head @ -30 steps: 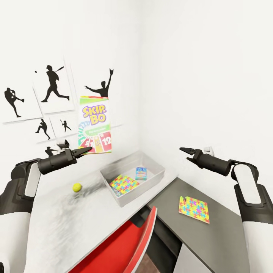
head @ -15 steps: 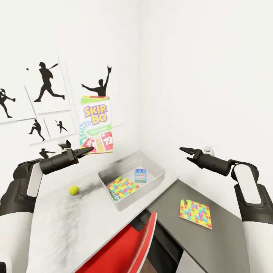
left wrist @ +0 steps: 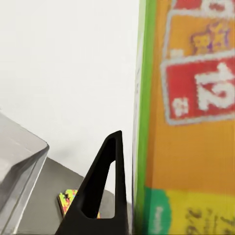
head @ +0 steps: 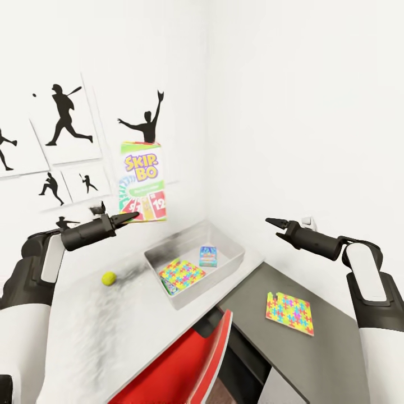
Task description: Put all the toys in the child's room - the three board games (two on the bed and one on the table), the two jigsaw puzzles on the table, and the tennis ball on the table - inside the toy box on the table in the child's room.
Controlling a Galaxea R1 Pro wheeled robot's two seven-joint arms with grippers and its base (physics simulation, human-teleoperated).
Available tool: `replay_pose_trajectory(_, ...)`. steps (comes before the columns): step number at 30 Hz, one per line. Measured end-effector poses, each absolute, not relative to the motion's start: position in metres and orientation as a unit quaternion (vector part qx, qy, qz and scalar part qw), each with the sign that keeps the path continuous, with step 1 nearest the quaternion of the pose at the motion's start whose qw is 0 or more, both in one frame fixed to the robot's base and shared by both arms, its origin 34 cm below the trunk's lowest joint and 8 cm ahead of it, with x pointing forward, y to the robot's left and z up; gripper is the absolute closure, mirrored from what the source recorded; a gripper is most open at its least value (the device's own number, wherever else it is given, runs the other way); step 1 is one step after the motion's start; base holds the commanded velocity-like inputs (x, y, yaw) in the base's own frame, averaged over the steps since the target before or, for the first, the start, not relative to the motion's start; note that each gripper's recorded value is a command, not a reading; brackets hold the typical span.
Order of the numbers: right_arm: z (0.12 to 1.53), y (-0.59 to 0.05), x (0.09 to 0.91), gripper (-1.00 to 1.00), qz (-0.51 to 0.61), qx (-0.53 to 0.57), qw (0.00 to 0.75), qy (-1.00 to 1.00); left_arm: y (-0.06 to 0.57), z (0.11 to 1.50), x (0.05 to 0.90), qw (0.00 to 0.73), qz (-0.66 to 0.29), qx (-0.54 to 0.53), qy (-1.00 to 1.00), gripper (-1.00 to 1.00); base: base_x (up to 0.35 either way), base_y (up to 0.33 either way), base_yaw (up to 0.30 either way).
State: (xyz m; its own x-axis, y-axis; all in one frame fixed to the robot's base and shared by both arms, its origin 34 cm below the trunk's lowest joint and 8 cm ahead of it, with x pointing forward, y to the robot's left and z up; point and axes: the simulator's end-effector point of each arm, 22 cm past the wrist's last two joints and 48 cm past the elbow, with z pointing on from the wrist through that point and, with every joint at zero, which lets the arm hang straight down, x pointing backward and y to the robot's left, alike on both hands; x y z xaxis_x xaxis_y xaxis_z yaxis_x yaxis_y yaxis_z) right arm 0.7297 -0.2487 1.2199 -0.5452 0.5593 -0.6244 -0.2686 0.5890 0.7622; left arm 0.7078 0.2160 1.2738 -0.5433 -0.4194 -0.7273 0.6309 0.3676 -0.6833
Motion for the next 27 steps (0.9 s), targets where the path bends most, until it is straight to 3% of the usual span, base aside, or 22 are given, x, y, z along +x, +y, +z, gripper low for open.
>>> replay_pose_trajectory(6,1.212,-0.239,0.731,-1.00,0.442,0.087,0.458,0.766,0.233,1.278,0.783,0.459,-0.516,0.005,0.723,1.00,0.000,0.000,0.000)
replay_pose_trajectory(12,1.203,-0.228,0.732,-1.00,0.439,0.077,0.449,0.774,0.201,1.256,0.832,0.403,-0.472,-0.040,0.783,1.00,0.000,0.000,0.000)
replay_pose_trajectory(27,1.225,-0.223,0.727,-1.00,0.437,0.055,0.470,0.765,0.137,1.211,0.829,0.355,-0.414,0.025,0.838,1.00,0.000,0.000,0.000)
